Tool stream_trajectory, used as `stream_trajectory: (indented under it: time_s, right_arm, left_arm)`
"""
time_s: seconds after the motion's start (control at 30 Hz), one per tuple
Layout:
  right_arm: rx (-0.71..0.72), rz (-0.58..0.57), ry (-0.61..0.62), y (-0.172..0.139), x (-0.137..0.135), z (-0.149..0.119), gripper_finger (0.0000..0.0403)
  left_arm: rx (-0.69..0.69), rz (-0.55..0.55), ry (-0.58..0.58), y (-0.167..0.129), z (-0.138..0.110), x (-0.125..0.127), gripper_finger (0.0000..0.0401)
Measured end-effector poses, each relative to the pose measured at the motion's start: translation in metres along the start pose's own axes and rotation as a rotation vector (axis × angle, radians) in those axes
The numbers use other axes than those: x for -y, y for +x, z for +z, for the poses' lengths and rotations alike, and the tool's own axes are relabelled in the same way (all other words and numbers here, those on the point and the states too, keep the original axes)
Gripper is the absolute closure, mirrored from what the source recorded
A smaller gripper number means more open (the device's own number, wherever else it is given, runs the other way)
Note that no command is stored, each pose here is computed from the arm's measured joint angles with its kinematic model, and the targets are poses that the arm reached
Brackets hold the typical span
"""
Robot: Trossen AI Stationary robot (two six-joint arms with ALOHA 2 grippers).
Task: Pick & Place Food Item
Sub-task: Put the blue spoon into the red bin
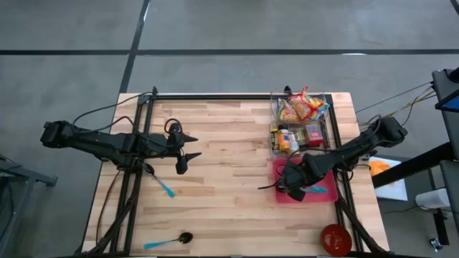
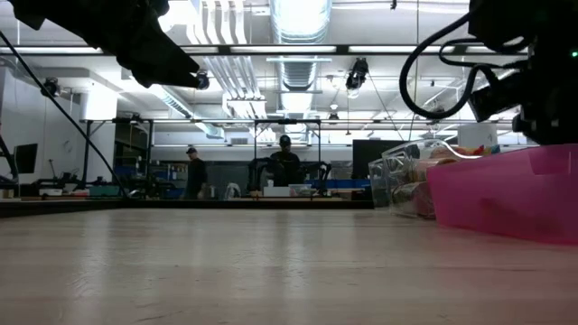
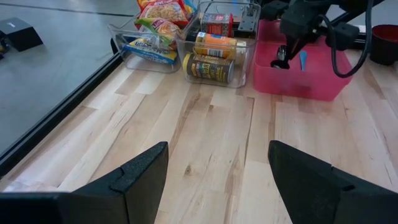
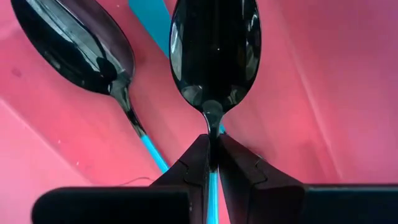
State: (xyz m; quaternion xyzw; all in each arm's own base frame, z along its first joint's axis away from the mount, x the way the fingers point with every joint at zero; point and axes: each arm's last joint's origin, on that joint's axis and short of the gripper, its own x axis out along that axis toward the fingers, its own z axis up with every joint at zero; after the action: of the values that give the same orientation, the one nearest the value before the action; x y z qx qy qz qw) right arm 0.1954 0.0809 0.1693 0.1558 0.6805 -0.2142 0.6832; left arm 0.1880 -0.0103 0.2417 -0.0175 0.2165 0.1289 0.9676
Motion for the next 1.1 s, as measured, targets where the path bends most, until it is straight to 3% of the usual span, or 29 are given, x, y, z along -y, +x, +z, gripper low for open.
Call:
stream_trajectory:
  time_s: [1.1]
  right_arm:
    - [0.042, 0.022, 0.065, 0.0056, -0.0015, 0.0015, 0.0378]
  left_arm:
    - [0.0, 0.0, 0.003, 0.0, 0.0, 0.0, 0.012]
